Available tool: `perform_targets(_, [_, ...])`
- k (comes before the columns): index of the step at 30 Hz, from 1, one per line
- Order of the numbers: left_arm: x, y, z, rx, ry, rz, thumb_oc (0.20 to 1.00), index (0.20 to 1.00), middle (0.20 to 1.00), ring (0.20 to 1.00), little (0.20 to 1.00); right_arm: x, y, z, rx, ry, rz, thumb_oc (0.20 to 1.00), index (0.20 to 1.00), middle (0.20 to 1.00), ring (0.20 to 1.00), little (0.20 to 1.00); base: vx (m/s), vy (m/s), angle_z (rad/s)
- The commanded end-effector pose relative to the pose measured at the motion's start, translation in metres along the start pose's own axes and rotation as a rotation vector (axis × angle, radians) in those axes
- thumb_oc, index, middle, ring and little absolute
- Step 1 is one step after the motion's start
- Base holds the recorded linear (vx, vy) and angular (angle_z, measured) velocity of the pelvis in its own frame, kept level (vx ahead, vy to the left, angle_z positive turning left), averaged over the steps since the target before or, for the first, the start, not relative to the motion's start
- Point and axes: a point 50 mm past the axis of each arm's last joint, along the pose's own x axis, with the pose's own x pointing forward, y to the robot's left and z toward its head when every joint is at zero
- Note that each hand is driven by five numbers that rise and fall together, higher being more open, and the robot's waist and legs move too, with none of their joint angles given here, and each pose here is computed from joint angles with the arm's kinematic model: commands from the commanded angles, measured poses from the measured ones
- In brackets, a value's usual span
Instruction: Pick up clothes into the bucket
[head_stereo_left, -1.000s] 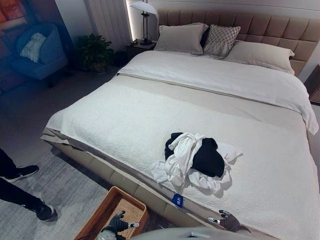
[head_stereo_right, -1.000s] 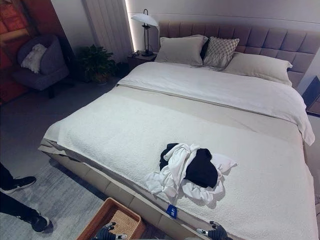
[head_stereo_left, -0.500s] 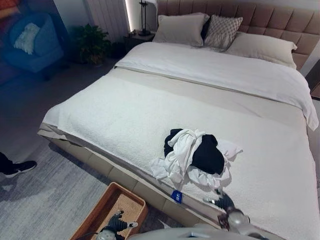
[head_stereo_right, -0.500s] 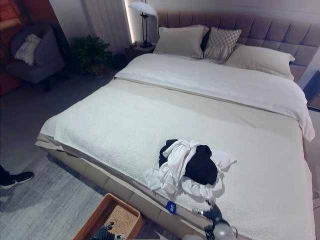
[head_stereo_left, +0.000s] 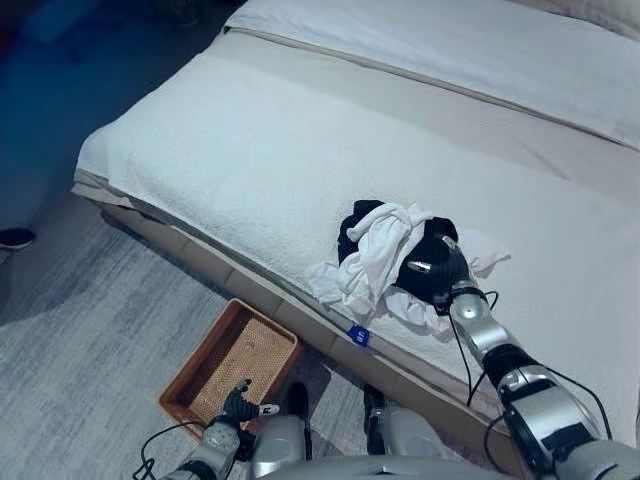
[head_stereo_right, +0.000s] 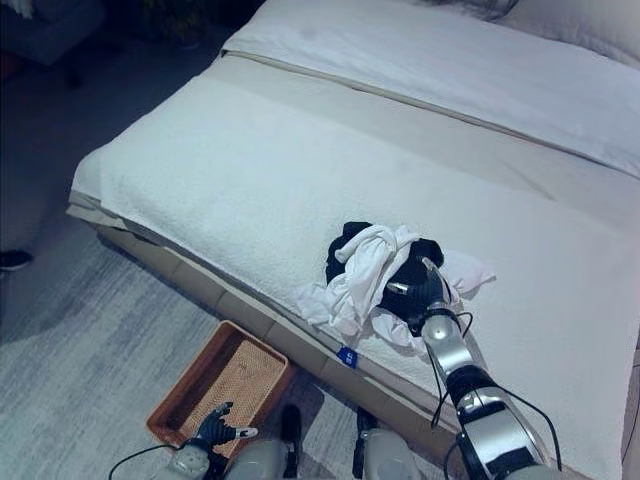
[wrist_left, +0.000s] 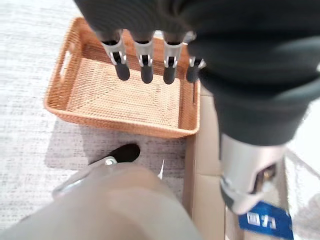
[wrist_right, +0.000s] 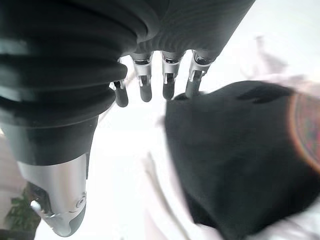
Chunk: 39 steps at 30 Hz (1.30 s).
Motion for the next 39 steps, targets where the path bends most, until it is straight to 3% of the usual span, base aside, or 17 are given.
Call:
perform_targets(1, [0.002,-0.013,0.022,-0.045,-0.089,-0.013,1.0,1.0,1.0,1.0,1.0,0.018,-0.018,0.038,-0.019,-0.128,-0.079,1.0,1.0,1.0,1.0,1.0,-0.07,0.019,0.07])
perform_targets(8, [0.007,-0.011,0.06,-0.023,-0.222,-0.016,1.0,1.0,1.0,1.0,1.0,0.055,-0.098,0.114,-0.253,-0.232,-0.332,1.0,1.0,1.0,1.0,1.0,-0.07,0.002,0.19])
perform_targets(13, [0.007,-0.012,0.085,-0.054,-0.301,-0.021,1.0,1.0,1.0,1.0,1.0,0.06,-0.128,0.144,-0.332,-0.233,-0.422,1.0,1.0,1.0,1.0,1.0,-0.06,-0.009,0.24])
perform_targets(18, [0.008,-0.014,0.096,-0.052,-0.331,-0.026,1.0,1.0,1.0,1.0,1.0,0.062,-0.136,0.158,-0.408,-0.227,-0.438,1.0,1.0,1.0,1.0,1.0,-0.04,-0.007,0.06])
perform_targets(25, [0.008,-0.015,0.11,-0.061,-0.36,-0.041,1.0,1.0,1.0,1.0,1.0,0.066,-0.124,0.161,-0.668,-0.216,-0.319,1.0,1.0,1.0,1.0,1.0,-0.01,-0.005,0.0])
perform_targets(27, [0.009,-0.014,0.113,-0.05,-0.365,-0.055,1.0,1.0,1.0,1.0,1.0,0.067,-0.108,0.156,-0.796,-0.209,-0.175,1.0,1.0,1.0,1.0,1.0,0.0,0.0,0.0])
perform_targets(30, [0.009,-0.014,0.119,-0.056,-0.382,-0.079,1.0,1.0,1.0,1.0,1.0,0.068,-0.097,0.152,-0.835,-0.175,-0.05,1.0,1.0,1.0,1.0,1.0,0.0,0.0,0.0])
perform_targets(31, [0.009,-0.014,0.119,-0.056,-0.382,-0.079,1.0,1.0,1.0,1.0,1.0,0.068,-0.097,0.152,-0.835,-0.175,-0.05,0.922,0.922,0.922,0.922,0.922,0.0,0.0,0.0])
perform_targets(32, [0.009,-0.014,0.119,-0.069,-0.385,-0.09,1.0,1.0,1.0,1.0,1.0,0.068,-0.092,0.155,-0.825,-0.187,-0.021,0.526,0.526,0.526,0.526,0.526,-0.01,-0.001,0.04])
perform_targets(33, [0.009,-0.014,0.119,-0.069,-0.385,-0.09,1.0,1.0,1.0,1.0,1.0,0.068,-0.092,0.155,-0.825,-0.187,-0.021,0.467,0.467,0.467,0.467,0.467,-0.01,0.006,0.04])
perform_targets(35, [0.009,-0.014,0.125,-0.074,-0.396,-0.092,1.0,1.0,1.0,1.0,1.0,0.068,-0.087,0.154,-0.811,-0.189,-0.005,0.2,0.2,0.2,0.2,0.2,0.0,0.0,0.0])
perform_targets(39, [0.009,-0.012,0.133,-0.089,-0.414,-0.081,1.0,1.0,1.0,1.0,1.0,0.068,-0.086,0.156,-0.769,-0.21,-0.024,0.2,0.2,0.2,0.2,0.2,0.0,0.0,0.0])
